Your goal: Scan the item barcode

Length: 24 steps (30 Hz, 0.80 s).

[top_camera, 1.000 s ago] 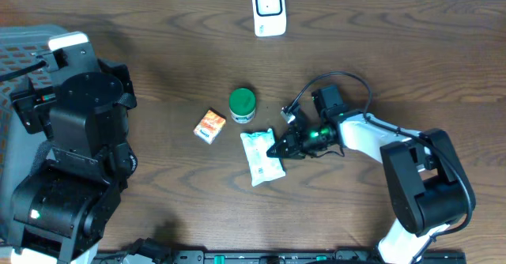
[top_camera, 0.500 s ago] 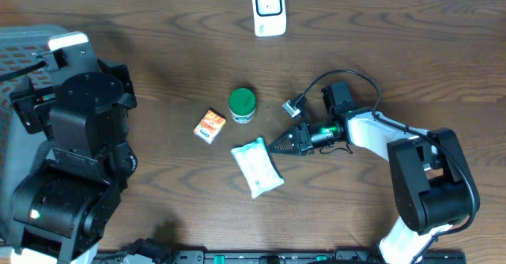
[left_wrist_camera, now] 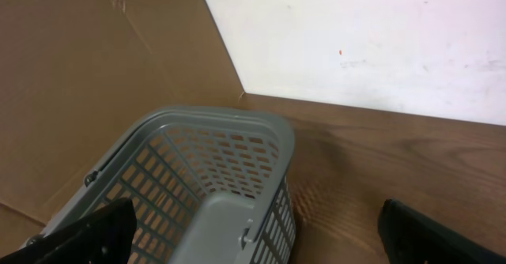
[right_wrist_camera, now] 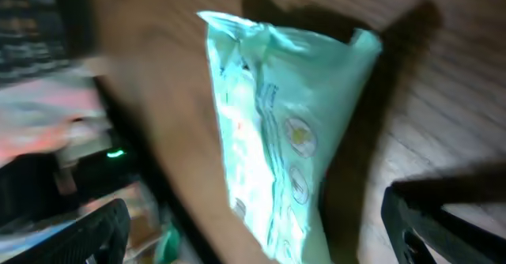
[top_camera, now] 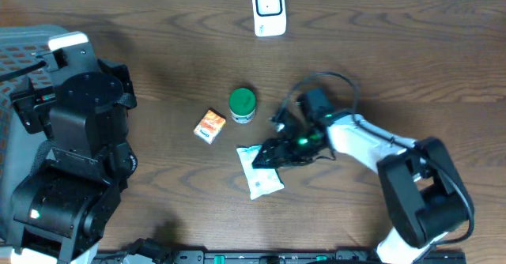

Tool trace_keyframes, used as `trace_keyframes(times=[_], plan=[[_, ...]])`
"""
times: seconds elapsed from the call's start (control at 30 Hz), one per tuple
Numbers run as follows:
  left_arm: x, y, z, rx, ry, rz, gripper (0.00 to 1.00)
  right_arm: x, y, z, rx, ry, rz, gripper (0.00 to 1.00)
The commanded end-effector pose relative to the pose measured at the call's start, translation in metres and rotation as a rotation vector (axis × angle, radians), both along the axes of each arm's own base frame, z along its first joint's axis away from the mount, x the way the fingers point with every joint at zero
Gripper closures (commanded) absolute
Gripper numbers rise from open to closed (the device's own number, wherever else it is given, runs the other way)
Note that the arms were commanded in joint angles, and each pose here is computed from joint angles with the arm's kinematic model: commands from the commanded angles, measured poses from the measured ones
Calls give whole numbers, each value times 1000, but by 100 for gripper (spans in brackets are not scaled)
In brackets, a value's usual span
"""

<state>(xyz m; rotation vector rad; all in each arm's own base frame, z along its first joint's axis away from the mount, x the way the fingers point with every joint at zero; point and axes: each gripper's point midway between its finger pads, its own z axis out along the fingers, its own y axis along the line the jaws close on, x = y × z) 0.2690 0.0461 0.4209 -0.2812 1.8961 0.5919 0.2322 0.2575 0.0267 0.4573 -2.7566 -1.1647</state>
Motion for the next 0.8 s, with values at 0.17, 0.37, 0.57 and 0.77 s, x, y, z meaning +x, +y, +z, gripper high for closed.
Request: trace_keyframes(times=[0.17, 0.37, 0.57, 0.77], plan=[[-1, 2, 2, -11, -13, 11, 2, 0, -8, -45, -518, -183, 20, 1], [-1, 2, 2, -11, -12, 11, 2, -1, -5, -68, -592, -90, 65, 25], [-1, 2, 2, -11, -13, 11, 2, 2, -4, -63, -601, -66, 82, 47], [-1, 2, 2, -11, -13, 11, 2, -6, -11, -56, -618, -50, 128, 33]])
